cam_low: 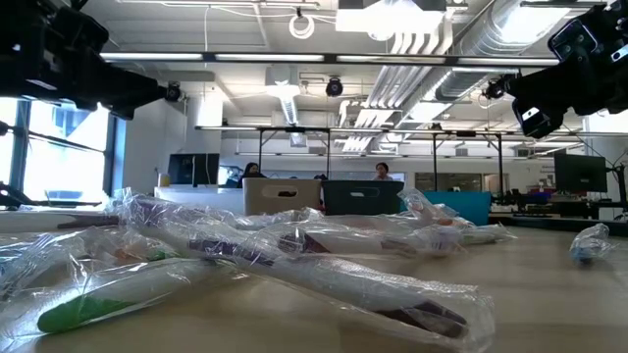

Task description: Pick & Place Toothbrushes

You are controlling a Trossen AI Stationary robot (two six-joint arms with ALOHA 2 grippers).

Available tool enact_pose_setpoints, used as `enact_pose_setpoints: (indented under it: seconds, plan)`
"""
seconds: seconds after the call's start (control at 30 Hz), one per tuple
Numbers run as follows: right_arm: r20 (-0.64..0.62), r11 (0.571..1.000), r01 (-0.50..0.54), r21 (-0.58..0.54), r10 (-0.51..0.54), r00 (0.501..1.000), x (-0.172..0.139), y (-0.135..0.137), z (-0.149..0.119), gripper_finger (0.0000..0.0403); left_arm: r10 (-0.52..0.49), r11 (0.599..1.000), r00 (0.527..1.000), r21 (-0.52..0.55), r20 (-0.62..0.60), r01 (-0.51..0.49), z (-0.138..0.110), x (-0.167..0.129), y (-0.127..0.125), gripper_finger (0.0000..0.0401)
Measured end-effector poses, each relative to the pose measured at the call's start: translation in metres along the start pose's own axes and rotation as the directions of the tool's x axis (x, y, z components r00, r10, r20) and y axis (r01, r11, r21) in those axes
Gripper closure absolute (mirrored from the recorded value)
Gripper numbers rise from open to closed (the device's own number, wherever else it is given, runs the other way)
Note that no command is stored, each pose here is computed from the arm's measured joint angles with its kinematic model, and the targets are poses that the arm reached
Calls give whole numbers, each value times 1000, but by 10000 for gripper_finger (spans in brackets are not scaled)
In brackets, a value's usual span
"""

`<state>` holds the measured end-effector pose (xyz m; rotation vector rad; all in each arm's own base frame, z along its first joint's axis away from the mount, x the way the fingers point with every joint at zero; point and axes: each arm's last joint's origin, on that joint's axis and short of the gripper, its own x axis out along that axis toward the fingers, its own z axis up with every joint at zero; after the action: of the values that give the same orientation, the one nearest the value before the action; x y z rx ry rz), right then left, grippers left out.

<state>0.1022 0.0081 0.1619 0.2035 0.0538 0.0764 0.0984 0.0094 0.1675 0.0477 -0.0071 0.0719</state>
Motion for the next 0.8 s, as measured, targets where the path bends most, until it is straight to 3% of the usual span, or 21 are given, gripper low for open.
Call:
enact_pose_setpoints:
  seconds: [0.8]
  plan:
    - [0,1000,0,0,0,1000,0,0,0,401,-1,1000,1000,0,-12,1,-1,0,0,265]
